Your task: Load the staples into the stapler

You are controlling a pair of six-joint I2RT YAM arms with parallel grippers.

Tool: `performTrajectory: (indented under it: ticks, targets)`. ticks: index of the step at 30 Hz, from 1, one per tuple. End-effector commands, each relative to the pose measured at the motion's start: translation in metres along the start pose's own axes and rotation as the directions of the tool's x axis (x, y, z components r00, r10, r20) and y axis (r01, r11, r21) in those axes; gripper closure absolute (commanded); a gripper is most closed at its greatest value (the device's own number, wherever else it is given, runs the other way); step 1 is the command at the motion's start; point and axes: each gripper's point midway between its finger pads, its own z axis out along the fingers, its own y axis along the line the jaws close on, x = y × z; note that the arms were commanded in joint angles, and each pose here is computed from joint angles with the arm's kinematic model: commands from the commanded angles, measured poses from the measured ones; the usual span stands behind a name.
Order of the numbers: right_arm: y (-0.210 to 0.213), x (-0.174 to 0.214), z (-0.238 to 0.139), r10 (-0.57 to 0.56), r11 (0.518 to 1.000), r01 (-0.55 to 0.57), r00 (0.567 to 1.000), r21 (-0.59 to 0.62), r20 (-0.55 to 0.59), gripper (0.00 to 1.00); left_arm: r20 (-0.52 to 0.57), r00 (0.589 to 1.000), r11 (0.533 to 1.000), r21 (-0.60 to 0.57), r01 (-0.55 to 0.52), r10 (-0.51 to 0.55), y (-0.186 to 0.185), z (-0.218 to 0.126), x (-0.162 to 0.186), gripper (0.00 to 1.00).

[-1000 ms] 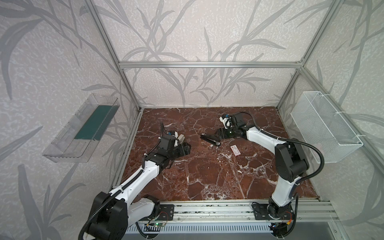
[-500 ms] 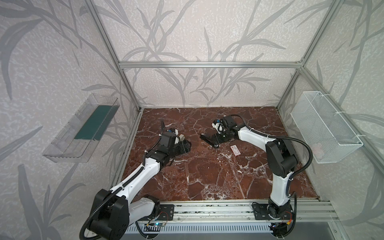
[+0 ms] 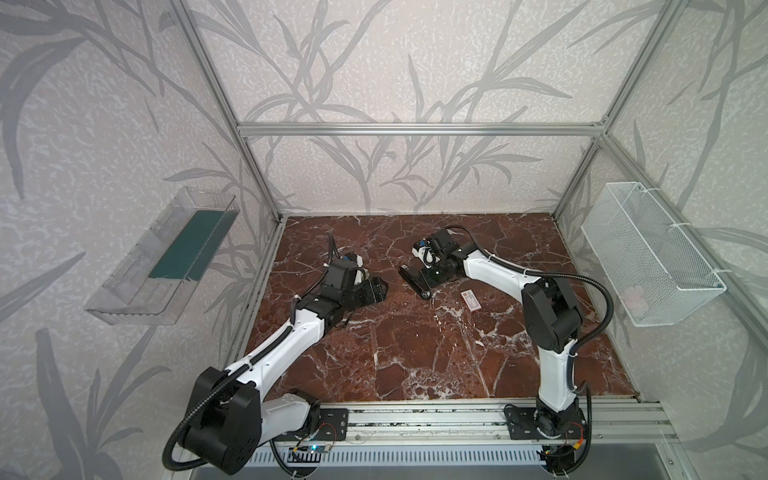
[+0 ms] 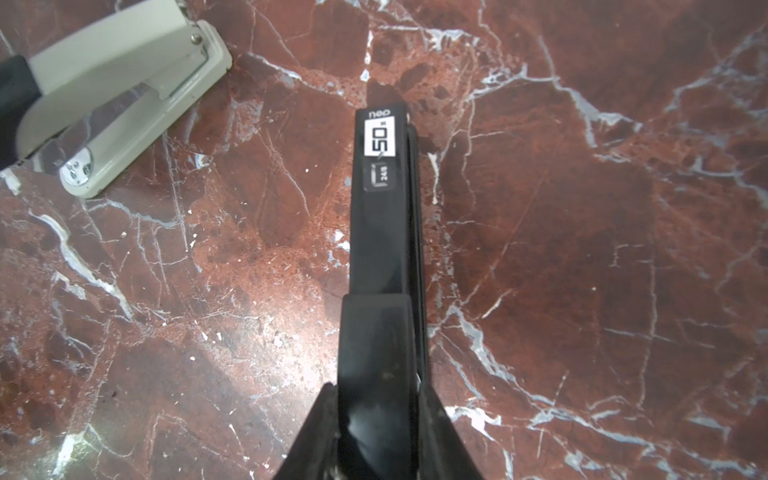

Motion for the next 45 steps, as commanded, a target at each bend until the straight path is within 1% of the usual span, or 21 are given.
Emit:
performTrajectory:
  ticks: [1,7,9,12,13,17,20,22,25,27,29,32,35,38,41,45]
  targets:
    - [-0.009,0.027,0.001,0.068,0.995,-0.059,0.991,0.077,-0.116,0.76,-0.02,1.0,1.0,0.009,0.02,-0.02,0.0,0.004,0.01,0.21]
    - [0.003,0.048,-0.009,0.21,0.973,-0.191,0.965,0.13,-0.156,0.76,-0.043,0.999,1.0,0.011,0.016,-0.015,0.0,0.011,0.019,0.21]
    - [0.015,0.052,-0.01,0.251,0.967,-0.24,0.955,0.088,-0.155,0.72,-0.051,0.999,1.0,0.015,0.015,-0.014,-0.001,0.013,0.021,0.21]
    - [0.031,0.054,-0.013,0.279,0.96,-0.276,0.948,0.037,-0.153,0.62,-0.061,0.998,1.0,0.012,0.014,-0.013,0.001,0.017,0.024,0.21]
    - [0.037,0.051,-0.015,0.286,0.958,-0.288,0.947,0.006,-0.144,0.61,-0.063,0.998,1.0,0.012,0.014,-0.013,0.001,0.018,0.024,0.21]
    - [0.046,0.044,-0.017,0.283,0.956,-0.29,0.949,-0.039,-0.14,0.61,-0.071,0.997,1.0,0.014,0.015,-0.014,0.002,0.021,0.027,0.21]
    - [0.057,0.039,-0.015,0.271,0.952,-0.288,0.95,-0.103,-0.153,0.64,-0.08,0.997,1.0,0.019,0.021,-0.019,0.0,0.023,0.029,0.21]
    - [0.053,0.038,-0.014,0.271,0.956,-0.284,0.951,-0.076,-0.146,0.64,-0.084,0.996,1.0,0.022,0.022,-0.02,-0.001,0.024,0.03,0.21]
    - [0.051,0.037,-0.019,0.256,0.962,-0.266,0.958,-0.067,-0.13,0.58,-0.09,0.996,0.999,0.024,0.025,-0.023,-0.003,0.024,0.031,0.21]
    - [0.049,0.034,-0.026,0.253,0.963,-0.261,0.962,-0.072,-0.101,0.53,-0.109,0.994,1.0,0.015,0.025,-0.023,-0.005,0.025,0.034,0.21]
    - [0.044,0.033,-0.036,0.27,0.958,-0.275,0.961,-0.081,-0.064,0.5,-0.135,0.991,1.0,-0.001,0.016,-0.016,-0.009,0.028,0.037,0.21]
    - [0.033,0.03,-0.057,0.309,0.945,-0.305,0.951,-0.122,0.023,0.48,-0.173,0.985,0.999,-0.047,-0.003,-0.005,-0.016,0.033,0.041,0.22]
    - [0.019,0.04,-0.073,0.318,0.946,-0.309,0.945,-0.101,0.08,0.49,-0.228,0.974,0.996,-0.089,-0.017,-0.004,-0.026,0.041,0.048,0.23]
    - [0.009,0.058,-0.077,0.308,0.951,-0.3,0.943,-0.079,0.129,0.49,-0.289,0.957,0.988,-0.149,-0.049,0.004,-0.037,0.05,0.054,0.24]
    - [0.003,0.077,-0.076,0.308,0.951,-0.3,0.938,-0.076,0.161,0.48,-0.323,0.946,0.969,-0.232,-0.089,0.01,-0.039,0.057,0.058,0.22]
    - [0.001,0.094,-0.071,0.311,0.95,-0.301,0.933,-0.082,0.183,0.47,-0.349,0.937,0.923,-0.357,-0.144,0.011,-0.033,0.065,0.061,0.2]
